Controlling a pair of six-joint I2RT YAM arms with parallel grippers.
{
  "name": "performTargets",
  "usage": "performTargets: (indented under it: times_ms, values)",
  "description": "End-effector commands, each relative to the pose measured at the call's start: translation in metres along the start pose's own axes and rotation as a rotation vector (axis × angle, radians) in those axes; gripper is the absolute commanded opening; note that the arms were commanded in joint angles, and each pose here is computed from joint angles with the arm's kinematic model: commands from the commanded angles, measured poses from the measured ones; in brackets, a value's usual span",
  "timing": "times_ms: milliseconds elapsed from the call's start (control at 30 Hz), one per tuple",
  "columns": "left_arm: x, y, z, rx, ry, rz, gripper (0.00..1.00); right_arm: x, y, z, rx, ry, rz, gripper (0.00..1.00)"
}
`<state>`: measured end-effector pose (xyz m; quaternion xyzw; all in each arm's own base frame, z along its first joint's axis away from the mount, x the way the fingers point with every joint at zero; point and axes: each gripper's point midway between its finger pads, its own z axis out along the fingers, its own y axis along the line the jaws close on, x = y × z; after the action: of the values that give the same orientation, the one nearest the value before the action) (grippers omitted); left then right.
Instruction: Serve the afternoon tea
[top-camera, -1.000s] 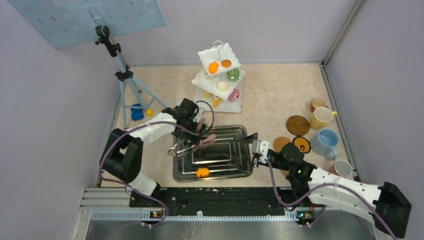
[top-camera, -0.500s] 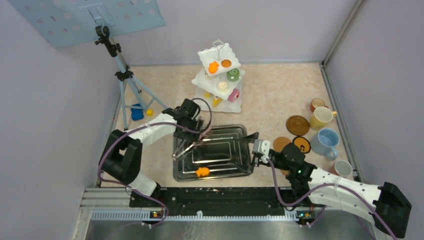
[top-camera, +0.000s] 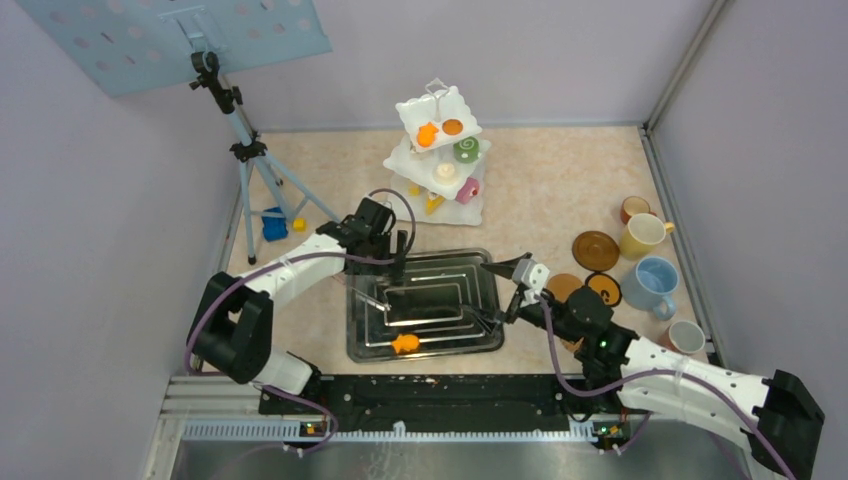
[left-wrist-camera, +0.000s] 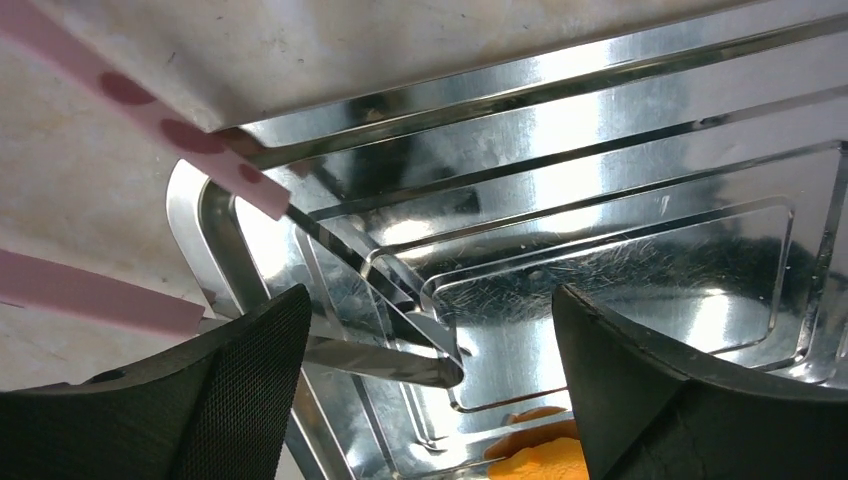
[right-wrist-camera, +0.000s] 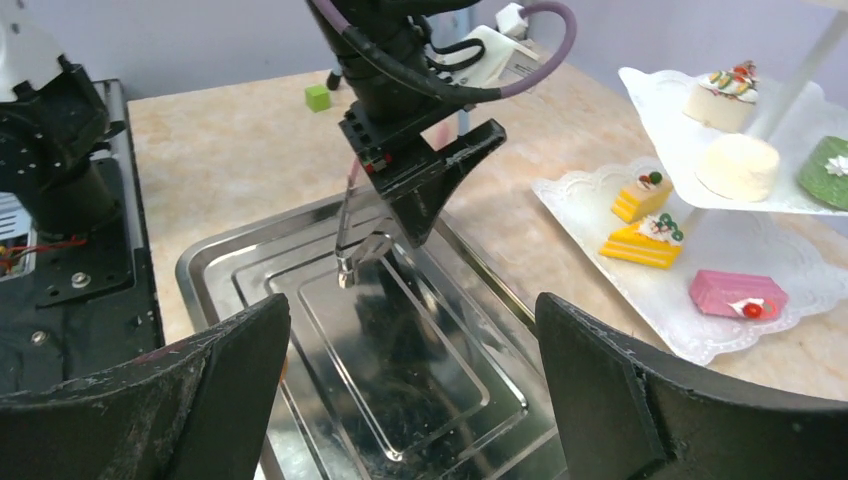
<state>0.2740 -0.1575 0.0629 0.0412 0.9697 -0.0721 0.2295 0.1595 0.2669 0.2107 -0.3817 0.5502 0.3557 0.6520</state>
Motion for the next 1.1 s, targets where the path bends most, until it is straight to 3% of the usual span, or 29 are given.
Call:
performTargets:
  times_ms: [0,200,367,567,700,1067]
  values:
    - [-0.017,-0.013,-0.019,0.069,-0.066,-0.002,0.98,-0.023,-0.014,0.003,0.081,-0.013,0.039,0.91]
    - [-0.017,-0.002,-0.044,0.034,-0.11,-0.046,0.99,-0.019,-0.012,0.002,0.073,-0.015,0.04,0.91]
    - [0.002,0.02,-0.053,-0.124,-0.065,-0.329,0.99,-0.019,-0.015,0.004,0.099,-0.028,0.072,0.93]
    - [0.018,0.03,-0.054,-0.251,-0.039,-0.712,0.99,-0.02,-0.036,0.005,0.248,-0.057,0.237,0.94]
    - [0.007,0.038,-0.058,-0.285,-0.121,-0.839,0.99,-0.013,-0.045,0.003,0.323,-0.025,0.306,0.94]
    - [-0.014,0.073,-0.035,-0.303,-0.121,-1.057,0.99,-0.017,-0.041,-0.006,0.305,-0.029,0.301,0.96]
